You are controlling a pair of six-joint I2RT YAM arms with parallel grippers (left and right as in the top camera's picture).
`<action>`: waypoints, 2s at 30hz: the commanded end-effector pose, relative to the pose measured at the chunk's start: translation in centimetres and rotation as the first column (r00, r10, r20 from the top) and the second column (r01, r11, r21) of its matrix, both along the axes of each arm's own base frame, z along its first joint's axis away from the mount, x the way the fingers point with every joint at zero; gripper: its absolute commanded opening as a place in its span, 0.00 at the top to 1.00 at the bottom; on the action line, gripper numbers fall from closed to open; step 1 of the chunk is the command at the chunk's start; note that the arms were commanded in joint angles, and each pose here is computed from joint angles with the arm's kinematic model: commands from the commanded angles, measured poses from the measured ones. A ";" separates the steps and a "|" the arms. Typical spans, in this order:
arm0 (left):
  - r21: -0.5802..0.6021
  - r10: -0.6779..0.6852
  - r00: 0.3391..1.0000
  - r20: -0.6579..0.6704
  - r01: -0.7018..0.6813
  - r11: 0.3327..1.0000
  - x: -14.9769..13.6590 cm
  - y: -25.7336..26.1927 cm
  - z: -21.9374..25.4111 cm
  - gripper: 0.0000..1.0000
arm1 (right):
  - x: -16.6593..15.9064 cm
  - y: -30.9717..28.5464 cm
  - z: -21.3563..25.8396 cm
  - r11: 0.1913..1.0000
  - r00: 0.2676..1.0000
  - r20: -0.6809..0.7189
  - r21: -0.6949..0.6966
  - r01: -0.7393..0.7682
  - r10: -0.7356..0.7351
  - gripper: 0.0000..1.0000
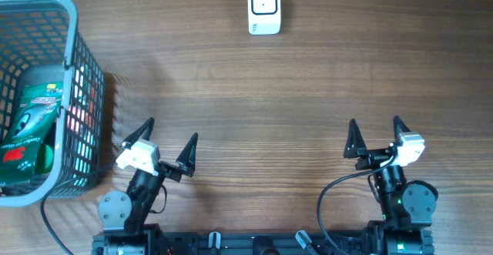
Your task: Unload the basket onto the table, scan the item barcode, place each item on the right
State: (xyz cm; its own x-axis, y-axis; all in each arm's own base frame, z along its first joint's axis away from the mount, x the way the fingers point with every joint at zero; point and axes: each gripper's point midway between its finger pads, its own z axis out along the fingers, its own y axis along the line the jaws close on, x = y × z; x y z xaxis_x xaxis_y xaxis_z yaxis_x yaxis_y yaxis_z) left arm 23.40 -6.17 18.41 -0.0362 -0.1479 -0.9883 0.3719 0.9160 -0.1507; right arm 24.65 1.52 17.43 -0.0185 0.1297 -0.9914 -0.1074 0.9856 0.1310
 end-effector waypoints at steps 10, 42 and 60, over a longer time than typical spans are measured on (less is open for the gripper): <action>-0.040 -0.042 0.997 0.060 0.044 0.998 -0.5 -0.6 13.0 0.00 | 0.0 -0.1 0.3 1.000 1.000 0.011 0.006 0.007 -0.007 0.00; -0.158 0.629 0.085 -0.773 -0.986 -0.061 -3.2 26.4 21.6 0.00 | 0.0 -0.1 0.3 1.000 1.000 0.011 0.006 0.007 -0.007 0.00; 0.152 0.202 -0.223 -0.954 -0.936 -0.318 4.8 33.2 4.6 0.00 | 0.0 -0.1 0.3 1.000 1.000 0.011 0.006 0.007 -0.007 0.00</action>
State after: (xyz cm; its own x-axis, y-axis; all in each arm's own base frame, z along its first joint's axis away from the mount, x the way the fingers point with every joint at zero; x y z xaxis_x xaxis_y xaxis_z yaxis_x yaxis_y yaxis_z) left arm 27.20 25.87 24.13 0.3863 -0.8889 -0.2462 -0.9116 -0.3274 -0.2485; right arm 24.63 1.52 17.50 -0.0155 0.1300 -0.9914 -0.1074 0.9856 0.1309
